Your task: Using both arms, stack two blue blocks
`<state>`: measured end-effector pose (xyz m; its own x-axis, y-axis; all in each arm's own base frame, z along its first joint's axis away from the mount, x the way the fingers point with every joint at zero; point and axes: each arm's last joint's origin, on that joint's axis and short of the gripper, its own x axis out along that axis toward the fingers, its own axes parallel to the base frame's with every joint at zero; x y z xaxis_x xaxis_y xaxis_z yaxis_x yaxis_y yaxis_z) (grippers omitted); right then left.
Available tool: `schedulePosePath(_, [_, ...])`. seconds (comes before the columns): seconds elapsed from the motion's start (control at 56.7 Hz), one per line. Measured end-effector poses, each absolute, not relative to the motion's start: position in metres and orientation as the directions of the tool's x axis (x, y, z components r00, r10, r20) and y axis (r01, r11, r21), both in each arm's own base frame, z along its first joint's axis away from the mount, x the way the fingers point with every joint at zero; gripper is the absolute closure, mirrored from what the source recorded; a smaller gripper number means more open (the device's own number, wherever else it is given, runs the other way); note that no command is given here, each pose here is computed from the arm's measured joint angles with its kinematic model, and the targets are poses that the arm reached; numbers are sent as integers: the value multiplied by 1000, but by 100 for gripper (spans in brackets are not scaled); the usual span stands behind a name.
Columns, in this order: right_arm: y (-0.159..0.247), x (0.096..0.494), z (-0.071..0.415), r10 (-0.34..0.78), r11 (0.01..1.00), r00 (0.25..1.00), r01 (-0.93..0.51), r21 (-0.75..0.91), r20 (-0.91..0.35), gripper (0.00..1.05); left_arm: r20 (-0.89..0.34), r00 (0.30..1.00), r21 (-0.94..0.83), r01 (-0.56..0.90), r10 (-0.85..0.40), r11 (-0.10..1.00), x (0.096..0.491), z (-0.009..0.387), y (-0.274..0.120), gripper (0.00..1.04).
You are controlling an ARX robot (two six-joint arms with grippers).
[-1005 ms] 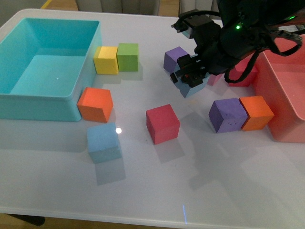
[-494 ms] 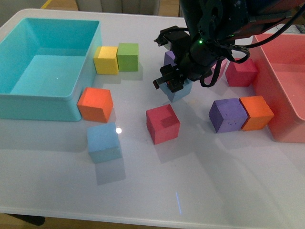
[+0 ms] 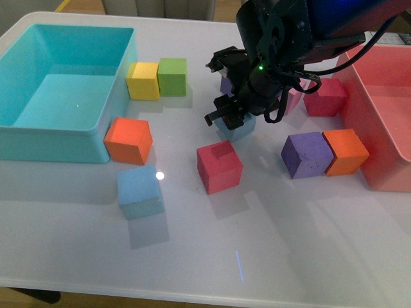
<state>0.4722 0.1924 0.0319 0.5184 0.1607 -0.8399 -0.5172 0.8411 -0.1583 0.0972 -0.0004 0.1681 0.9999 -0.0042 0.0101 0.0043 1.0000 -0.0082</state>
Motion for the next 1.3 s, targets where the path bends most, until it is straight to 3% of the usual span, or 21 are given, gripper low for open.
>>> schedulePosePath(0.405, [187, 471, 25, 185, 843, 522, -519, -138, -832, 8, 10, 1000, -8, 4, -4, 1000, 97, 168, 0, 9])
schedulePosePath(0.564, [181, 466, 28, 199, 847, 540, -514, -134, -818, 9, 10, 1000, -8, 4, -4, 1000, 97, 168, 0, 9])
schedulePosePath(0.899, [136, 430, 135, 249, 899, 784, -406, -166, -569, 9, 10, 1000, -8, 4, -4, 1000, 97, 168, 0, 9])
schedulePosePath(1.058, [100, 388, 163, 216, 906, 839, -362, -217, -500, 9, 10, 1000, -8, 4, -4, 1000, 97, 168, 0, 9])
schedulePosePath(1.216, [49, 317, 197, 190, 925, 870, -313, -213, -455, 9, 10, 1000, -8, 4, -4, 1000, 97, 168, 0, 9])
schedulePosePath(1.252, [45, 309, 199, 156, 939, 894, -266, -217, -420, 11, 10, 1000, -8, 4, -4, 1000, 97, 168, 0, 9])
schedulePosePath(1.304, [36, 295, 205, 43, 979, 972, -87, -184, -232, 21, 10, 1000, -8, 5, -5, 1000, 97, 168, 0, 9])
